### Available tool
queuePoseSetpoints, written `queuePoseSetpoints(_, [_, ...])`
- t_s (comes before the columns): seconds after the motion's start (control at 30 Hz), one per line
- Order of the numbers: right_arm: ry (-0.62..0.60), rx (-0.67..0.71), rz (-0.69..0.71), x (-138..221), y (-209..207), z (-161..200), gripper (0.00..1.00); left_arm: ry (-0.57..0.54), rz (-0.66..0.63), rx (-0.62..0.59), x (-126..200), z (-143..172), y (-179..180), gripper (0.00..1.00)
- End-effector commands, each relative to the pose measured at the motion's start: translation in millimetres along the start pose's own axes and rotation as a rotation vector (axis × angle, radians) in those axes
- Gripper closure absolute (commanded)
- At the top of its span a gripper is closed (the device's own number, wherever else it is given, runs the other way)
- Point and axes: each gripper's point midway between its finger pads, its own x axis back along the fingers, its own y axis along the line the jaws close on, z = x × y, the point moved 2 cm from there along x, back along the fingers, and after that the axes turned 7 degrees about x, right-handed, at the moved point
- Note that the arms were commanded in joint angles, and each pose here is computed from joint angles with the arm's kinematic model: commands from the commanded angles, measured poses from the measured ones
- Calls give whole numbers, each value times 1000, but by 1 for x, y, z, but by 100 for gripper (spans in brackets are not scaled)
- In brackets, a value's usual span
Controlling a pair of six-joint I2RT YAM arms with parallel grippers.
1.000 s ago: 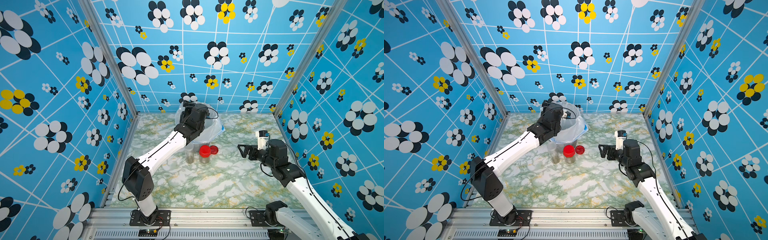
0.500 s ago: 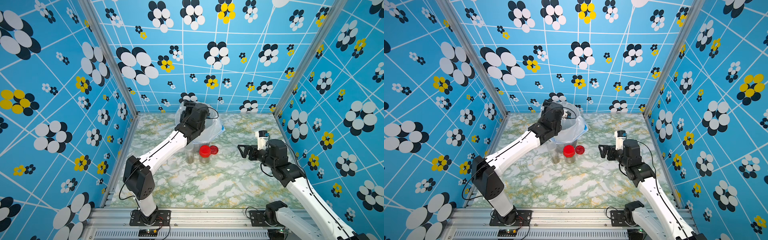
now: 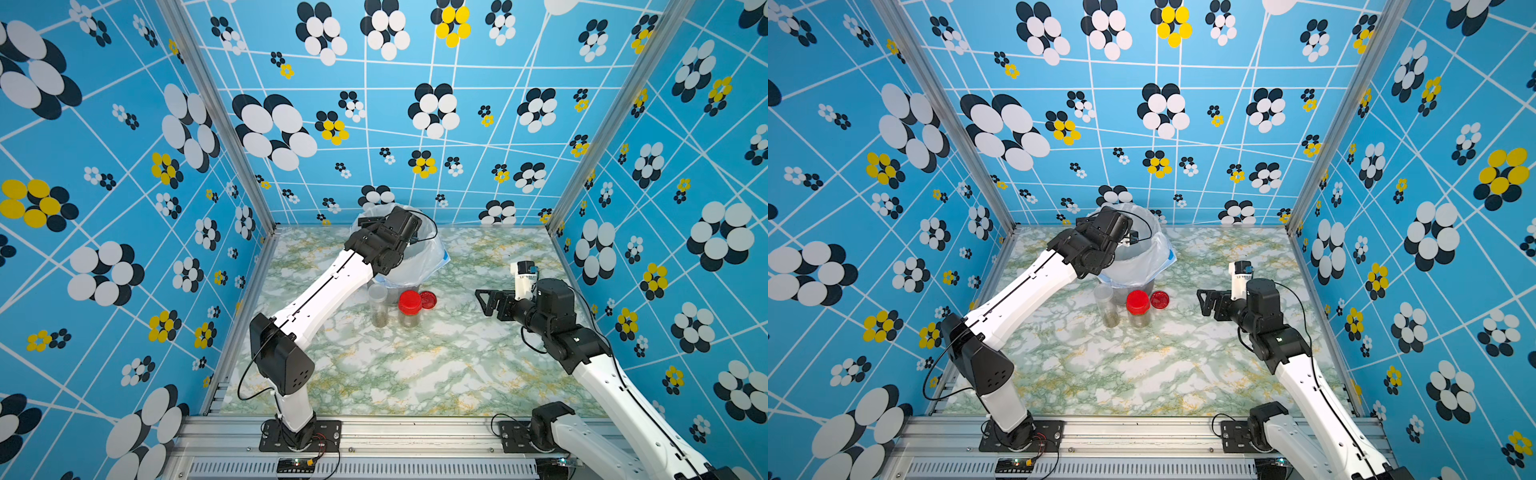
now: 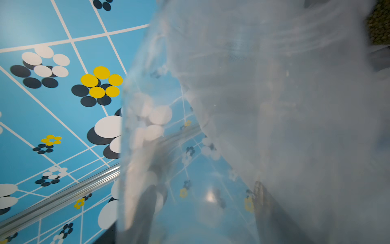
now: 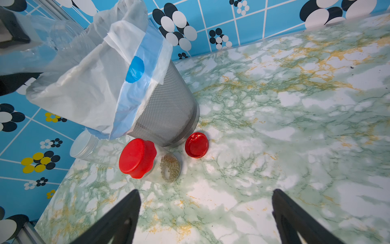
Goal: Empty moldy mung beans from jars
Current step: Pour the moldy mung beans from the jar into the trash bin, then place the jar at the center of the board.
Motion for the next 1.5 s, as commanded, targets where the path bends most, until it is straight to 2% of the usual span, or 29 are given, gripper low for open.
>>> queuePoseSetpoints(0.0, [-5, 0, -3, 4, 1, -2, 1, -28, 75, 146, 5, 0, 0, 44])
queuePoseSetpoints(0.1, [-5, -4, 1, 4, 0, -1, 1, -72, 118, 252, 12, -2, 8, 44])
queuePoseSetpoints(0.3, [-8, -1, 5, 5, -1, -1, 1, -89, 214, 317, 16, 1, 2, 44])
queuePoseSetpoints(0.4, [-6, 1, 7, 5, -1, -1, 1, -107, 271, 422, 23, 3, 5, 44])
queuePoseSetpoints(0.47, [-8, 0, 8, 5, -1, -2, 1, -177, 372, 537, 32, 0, 3, 45])
queuePoseSetpoints(0.53, [-5, -4, 8, 3, -2, 0, 1, -303, 478, 649, 47, -6, 4, 45])
queuePoseSetpoints(0.67, [-5, -2, 5, 3, -1, -1, 1, -540, 550, 795, 76, -12, 17, 45])
queuePoseSetpoints(0.73, [-3, 0, 6, 3, -1, -1, 1, -586, 560, 815, 83, -10, 21, 44])
queuePoseSetpoints(0.87, [-7, -4, 3, 3, -1, -1, 1, -561, 609, 837, 82, -6, 20, 45])
queuePoseSetpoints(1.07, [-30, -4, -51, 6, 8, -5, 1, -603, 649, 853, 91, -14, 10, 45])
queuePoseSetpoints(1.17, [-113, 8, -108, 21, 19, -16, 1, -651, 646, 832, 102, -27, -3, 44])
queuePoseSetpoints(1.33, [-351, -15, -261, 70, 49, -56, 1, -769, 640, 785, 141, -63, -15, 43])
queuePoseSetpoints(1.47, [-410, -78, -397, 88, 71, -83, 1, -873, 693, 801, 170, -93, -18, 42])
